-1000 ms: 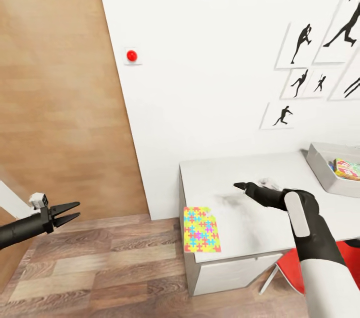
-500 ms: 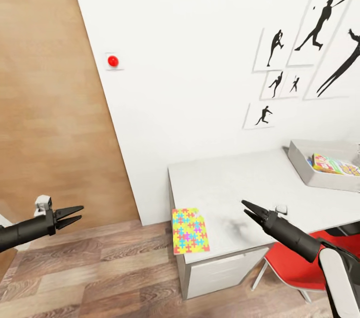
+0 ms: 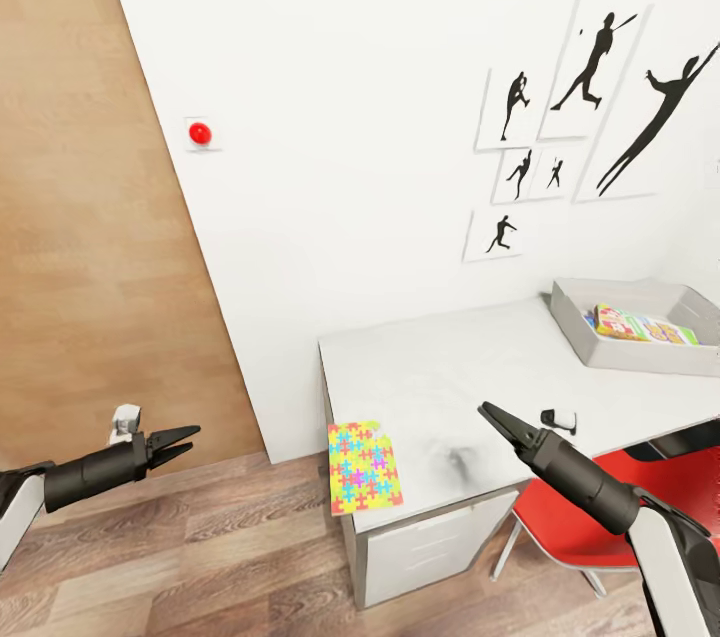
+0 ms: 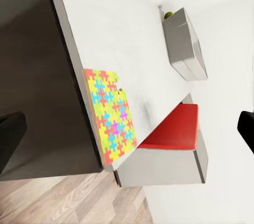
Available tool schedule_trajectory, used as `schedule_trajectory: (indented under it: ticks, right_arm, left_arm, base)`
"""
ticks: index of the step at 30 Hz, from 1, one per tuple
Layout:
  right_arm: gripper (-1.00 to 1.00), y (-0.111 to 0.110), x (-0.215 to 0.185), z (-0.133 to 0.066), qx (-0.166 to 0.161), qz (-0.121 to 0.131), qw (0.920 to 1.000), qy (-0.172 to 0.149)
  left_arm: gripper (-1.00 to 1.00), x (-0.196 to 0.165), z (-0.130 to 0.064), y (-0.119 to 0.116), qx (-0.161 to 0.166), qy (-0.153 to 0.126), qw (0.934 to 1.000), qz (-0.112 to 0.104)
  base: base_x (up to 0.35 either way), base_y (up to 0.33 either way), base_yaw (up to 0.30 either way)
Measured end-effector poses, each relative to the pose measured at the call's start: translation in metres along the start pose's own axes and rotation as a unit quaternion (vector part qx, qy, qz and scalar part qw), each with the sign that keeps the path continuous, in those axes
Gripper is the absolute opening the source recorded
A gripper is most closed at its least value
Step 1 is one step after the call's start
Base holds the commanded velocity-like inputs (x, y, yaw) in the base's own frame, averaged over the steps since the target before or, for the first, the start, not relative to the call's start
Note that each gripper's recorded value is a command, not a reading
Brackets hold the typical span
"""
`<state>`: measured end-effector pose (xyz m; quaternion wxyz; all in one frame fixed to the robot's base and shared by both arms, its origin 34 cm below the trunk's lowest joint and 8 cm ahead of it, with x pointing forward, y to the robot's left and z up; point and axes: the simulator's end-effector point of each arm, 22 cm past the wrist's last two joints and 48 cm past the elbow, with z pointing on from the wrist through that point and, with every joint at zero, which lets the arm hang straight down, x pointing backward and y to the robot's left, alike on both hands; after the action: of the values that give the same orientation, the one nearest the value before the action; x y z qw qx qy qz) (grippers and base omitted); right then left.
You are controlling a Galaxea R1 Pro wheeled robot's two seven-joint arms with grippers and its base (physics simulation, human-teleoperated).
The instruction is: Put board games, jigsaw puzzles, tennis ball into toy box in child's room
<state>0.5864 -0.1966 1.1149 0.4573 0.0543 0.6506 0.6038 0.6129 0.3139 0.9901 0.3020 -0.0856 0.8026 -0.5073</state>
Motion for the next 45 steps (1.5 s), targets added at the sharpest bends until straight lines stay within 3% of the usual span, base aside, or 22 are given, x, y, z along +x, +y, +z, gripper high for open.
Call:
schedule_trajectory:
  ticks: [10,16,21,29,34,45]
  right_arm:
    - [1.00,0.005,-0.003,-0.002,-0.006,-0.006,1.0000,-0.002]
    - [1.00,0.005,-0.004,0.000,-0.008,-0.006,0.9999,-0.007]
    - [1.00,0.007,-0.002,0.001,-0.010,-0.003,0.9999,-0.009]
    - [1.00,0.005,-0.001,0.002,-0.008,-0.002,0.9999,-0.007]
    - [1.00,0.003,-0.001,0.003,-0.008,-0.002,0.9999,-0.006]
    - [1.00,-0.005,-0.001,0.003,-0.009,-0.004,0.9999,-0.008]
  left_arm:
    - [1.00,0.006,0.009,0.007,-0.020,0.002,0.9998,0.006]
    - [1.00,0.015,0.019,0.002,-0.011,0.009,0.9999,-0.002]
    - [1.00,0.012,0.022,-0.008,-0.004,0.008,0.9999,0.008]
    - [1.00,0.026,0.033,-0.014,0.013,0.022,0.9995,-0.018]
    - [1.00,0.028,0.035,-0.012,0.015,0.024,0.9993,-0.024]
    - [1.00,0.037,0.039,0.013,0.001,0.028,0.9982,-0.052]
  base:
    - [0.002,-0.154,-0.049]
    - [0.025,-0.105,-0.003]
    - [0.000,0.000,0.000]
    - [0.000,0.000,0.000]
    - [0.000,0.000,0.000]
    - [0.000,0.000,0.000]
